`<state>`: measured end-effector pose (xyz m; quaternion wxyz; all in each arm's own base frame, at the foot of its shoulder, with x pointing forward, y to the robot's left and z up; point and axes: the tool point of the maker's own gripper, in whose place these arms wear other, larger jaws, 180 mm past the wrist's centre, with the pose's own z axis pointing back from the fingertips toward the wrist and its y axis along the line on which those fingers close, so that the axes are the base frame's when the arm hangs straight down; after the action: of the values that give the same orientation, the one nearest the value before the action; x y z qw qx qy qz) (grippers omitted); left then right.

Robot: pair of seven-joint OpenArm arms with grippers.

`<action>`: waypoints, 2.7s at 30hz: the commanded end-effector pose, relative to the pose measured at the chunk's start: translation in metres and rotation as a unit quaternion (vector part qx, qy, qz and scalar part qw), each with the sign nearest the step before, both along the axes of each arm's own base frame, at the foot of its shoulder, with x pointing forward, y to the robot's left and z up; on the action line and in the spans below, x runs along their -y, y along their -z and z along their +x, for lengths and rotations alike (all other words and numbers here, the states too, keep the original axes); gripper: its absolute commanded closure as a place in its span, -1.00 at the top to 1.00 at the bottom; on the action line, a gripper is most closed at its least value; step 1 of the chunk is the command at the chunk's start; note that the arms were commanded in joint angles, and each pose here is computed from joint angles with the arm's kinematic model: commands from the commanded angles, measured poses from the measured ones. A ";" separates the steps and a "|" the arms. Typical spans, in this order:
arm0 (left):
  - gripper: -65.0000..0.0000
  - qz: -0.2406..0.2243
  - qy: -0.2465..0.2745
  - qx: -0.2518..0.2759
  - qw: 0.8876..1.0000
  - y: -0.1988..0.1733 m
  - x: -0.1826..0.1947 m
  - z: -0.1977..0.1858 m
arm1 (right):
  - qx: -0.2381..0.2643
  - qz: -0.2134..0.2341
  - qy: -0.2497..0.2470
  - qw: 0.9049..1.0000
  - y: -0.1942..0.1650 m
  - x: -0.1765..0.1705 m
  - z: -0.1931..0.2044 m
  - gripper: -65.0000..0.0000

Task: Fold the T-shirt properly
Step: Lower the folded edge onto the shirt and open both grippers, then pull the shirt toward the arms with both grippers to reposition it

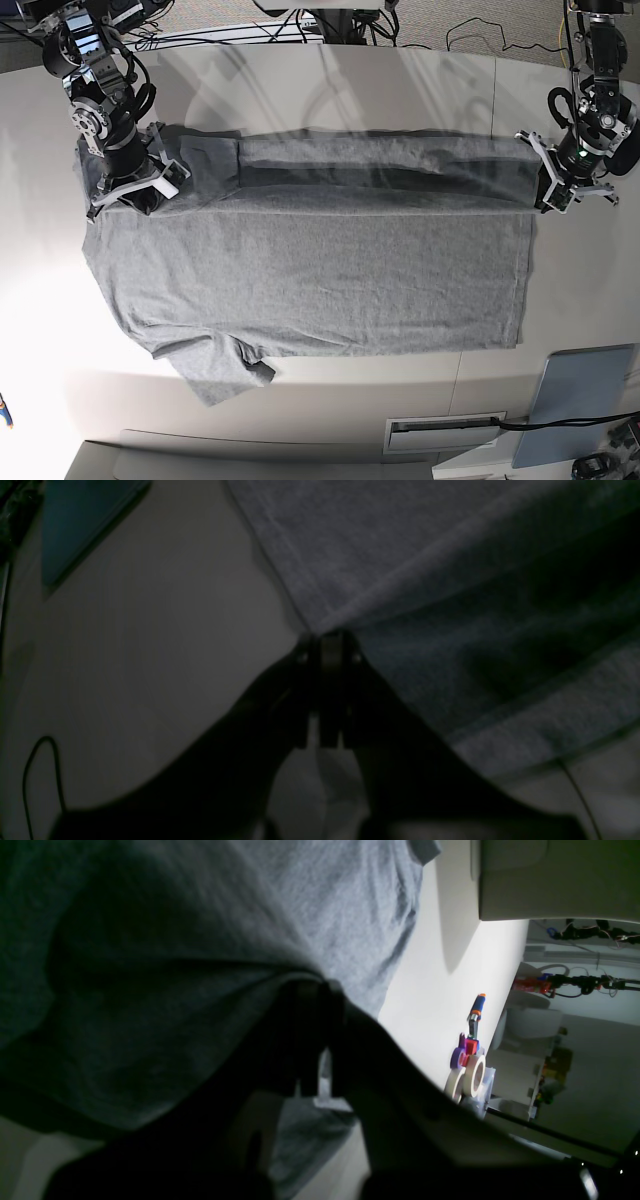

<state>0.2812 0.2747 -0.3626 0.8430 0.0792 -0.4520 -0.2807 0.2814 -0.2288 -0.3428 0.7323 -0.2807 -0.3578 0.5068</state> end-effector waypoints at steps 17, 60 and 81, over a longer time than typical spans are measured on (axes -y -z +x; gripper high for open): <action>-1.00 0.007 0.002 0.022 1.000 -0.014 -0.005 0.007 | 0.032 -0.009 -0.002 0.999 -0.018 0.004 0.014 -1.00; -1.00 -0.205 -0.106 -0.019 0.973 0.008 0.033 -0.004 | 0.065 0.107 0.177 0.976 -0.012 0.031 0.015 -1.00; -1.00 -0.257 -0.174 -0.174 0.934 0.104 0.037 -0.088 | -0.103 0.125 0.258 0.953 0.084 0.062 -0.045 -1.00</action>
<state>0.2259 0.2315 -0.4378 0.8982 -0.1403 -0.4163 0.0111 0.2481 -0.2850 -0.4199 0.8911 -0.2187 -0.2862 0.2761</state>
